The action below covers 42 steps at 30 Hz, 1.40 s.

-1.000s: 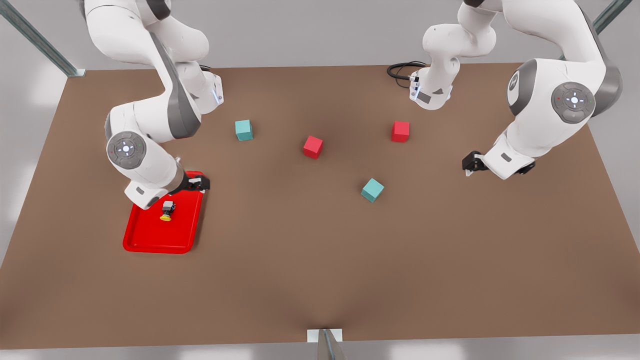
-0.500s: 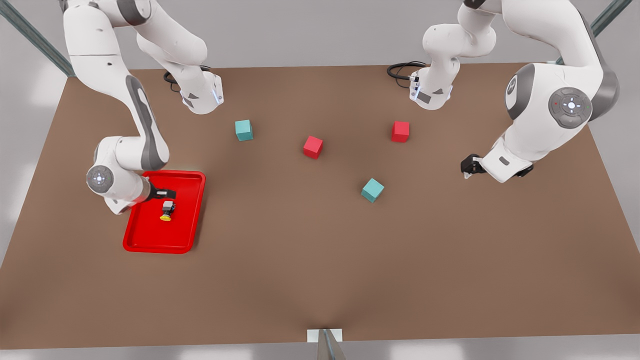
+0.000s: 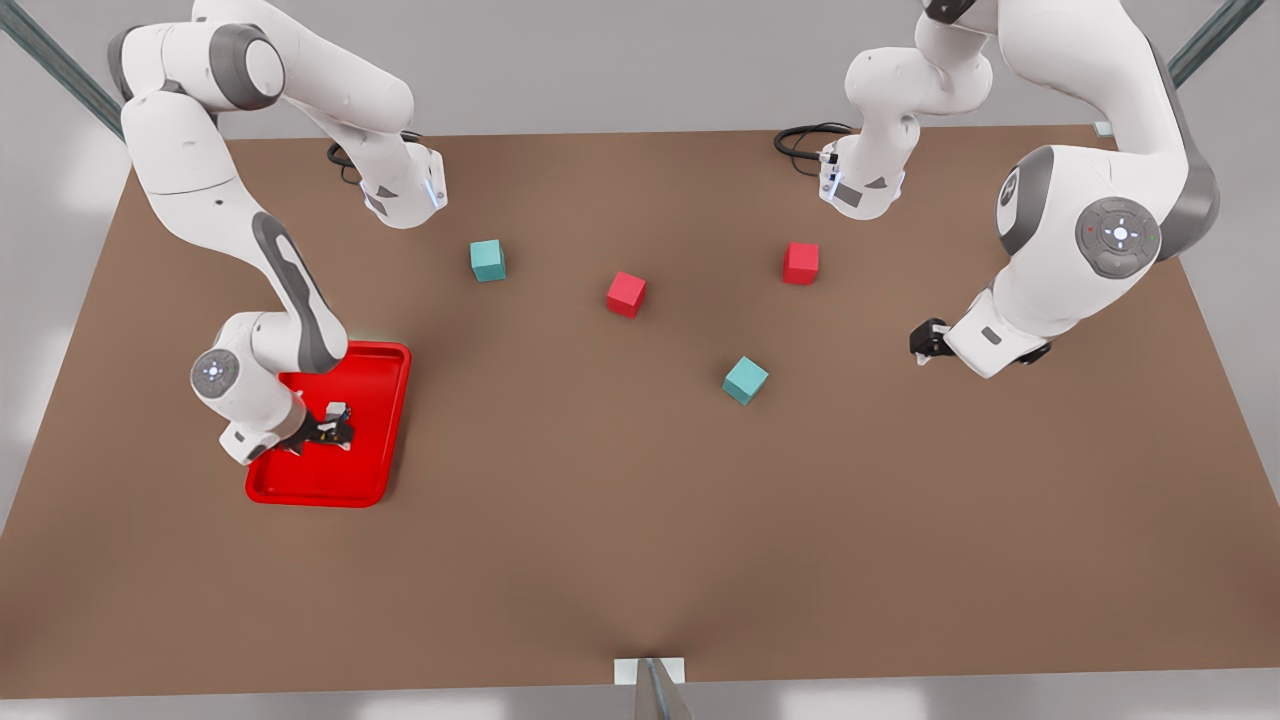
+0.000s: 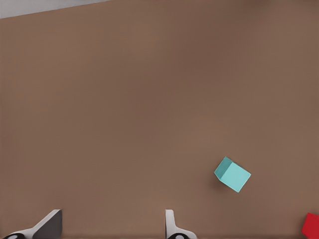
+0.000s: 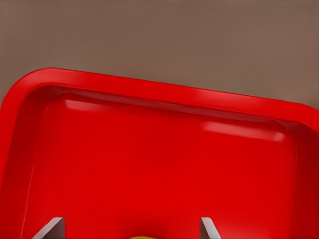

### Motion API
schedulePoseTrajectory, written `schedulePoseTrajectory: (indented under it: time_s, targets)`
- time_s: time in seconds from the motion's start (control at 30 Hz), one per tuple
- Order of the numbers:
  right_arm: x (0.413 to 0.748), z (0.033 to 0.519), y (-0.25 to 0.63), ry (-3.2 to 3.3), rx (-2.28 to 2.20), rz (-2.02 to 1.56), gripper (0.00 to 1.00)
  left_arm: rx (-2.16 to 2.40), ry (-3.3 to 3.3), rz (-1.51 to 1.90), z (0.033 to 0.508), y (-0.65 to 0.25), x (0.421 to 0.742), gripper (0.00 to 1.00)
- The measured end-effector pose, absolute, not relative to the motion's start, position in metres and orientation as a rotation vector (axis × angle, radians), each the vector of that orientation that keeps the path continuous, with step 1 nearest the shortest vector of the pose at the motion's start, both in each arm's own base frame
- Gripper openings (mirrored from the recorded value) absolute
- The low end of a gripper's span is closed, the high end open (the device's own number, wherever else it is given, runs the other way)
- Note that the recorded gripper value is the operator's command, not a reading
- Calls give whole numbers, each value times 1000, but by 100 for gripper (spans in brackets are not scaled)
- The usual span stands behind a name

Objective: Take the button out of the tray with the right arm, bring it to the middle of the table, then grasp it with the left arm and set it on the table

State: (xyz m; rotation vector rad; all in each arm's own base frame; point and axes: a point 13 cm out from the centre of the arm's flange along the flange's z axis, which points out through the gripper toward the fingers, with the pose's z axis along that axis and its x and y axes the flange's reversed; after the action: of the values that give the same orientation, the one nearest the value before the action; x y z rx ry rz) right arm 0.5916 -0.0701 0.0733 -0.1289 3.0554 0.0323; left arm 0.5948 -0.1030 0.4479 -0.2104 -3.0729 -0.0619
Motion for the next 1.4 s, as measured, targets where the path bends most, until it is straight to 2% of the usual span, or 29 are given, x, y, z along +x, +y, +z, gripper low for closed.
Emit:
schedulePoseTrajectory:
  time_s: [0.17,0.3,1.4]
  targets:
    - [542,77,-83,3080,-166,-5,100,-202,-3061,-62,441,-100,596,100]
    - [528,79,-85,3083,-193,-18,100,-207,-3056,-63,439,-102,595,100]
    - [491,39,-74,3161,-262,38,100,-216,-3033,-64,426,-107,597,100]
